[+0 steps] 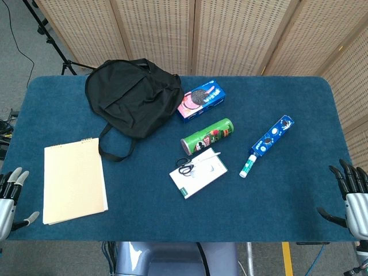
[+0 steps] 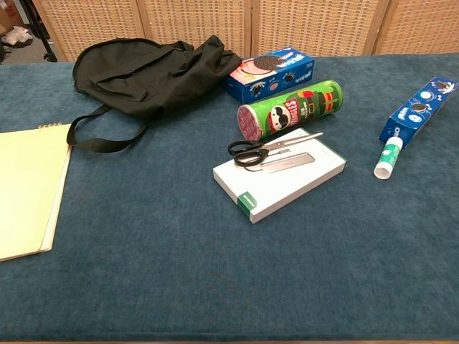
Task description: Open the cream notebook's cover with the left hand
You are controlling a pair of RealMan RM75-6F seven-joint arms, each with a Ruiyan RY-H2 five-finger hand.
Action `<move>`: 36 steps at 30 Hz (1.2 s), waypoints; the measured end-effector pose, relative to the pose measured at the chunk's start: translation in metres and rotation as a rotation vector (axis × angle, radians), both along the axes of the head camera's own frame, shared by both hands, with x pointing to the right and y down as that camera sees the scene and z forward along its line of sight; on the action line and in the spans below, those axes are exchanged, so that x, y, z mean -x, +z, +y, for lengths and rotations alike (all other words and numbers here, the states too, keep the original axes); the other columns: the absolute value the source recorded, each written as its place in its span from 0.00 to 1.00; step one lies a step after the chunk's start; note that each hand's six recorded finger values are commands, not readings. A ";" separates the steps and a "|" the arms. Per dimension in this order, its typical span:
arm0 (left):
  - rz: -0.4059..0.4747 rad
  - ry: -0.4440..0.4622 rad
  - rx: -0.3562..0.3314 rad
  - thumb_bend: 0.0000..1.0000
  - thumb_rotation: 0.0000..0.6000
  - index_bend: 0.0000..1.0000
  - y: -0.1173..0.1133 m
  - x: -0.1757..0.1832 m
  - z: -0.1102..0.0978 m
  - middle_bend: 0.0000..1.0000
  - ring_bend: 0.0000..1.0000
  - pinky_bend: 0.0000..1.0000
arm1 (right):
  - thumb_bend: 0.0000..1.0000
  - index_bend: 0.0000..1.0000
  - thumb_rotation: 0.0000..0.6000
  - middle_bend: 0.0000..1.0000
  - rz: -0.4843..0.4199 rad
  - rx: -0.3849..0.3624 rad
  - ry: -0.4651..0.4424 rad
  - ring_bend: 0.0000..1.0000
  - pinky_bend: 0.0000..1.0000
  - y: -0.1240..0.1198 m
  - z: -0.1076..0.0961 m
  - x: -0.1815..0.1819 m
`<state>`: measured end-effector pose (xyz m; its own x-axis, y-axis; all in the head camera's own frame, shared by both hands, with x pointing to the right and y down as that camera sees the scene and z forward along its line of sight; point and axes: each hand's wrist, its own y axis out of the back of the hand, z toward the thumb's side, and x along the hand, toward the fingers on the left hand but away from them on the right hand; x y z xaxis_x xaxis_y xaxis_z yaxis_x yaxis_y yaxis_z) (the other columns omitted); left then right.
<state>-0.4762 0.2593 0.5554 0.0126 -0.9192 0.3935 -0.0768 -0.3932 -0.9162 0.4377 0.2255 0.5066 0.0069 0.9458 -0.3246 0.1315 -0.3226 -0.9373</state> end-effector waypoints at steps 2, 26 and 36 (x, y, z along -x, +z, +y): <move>-0.003 -0.002 0.010 0.00 1.00 0.00 0.001 0.000 0.001 0.00 0.00 0.00 | 0.00 0.08 1.00 0.00 -0.003 0.001 0.000 0.00 0.00 0.000 0.000 0.000; -0.008 0.241 0.188 0.06 1.00 0.00 0.085 -0.050 0.041 0.00 0.00 0.00 | 0.00 0.08 1.00 0.00 -0.033 0.034 0.014 0.00 0.00 0.000 0.001 -0.001; -0.007 0.235 0.199 0.06 1.00 0.00 0.099 -0.036 0.049 0.00 0.00 0.00 | 0.00 0.08 1.00 0.00 -0.041 0.030 0.029 0.00 0.00 -0.003 0.000 -0.004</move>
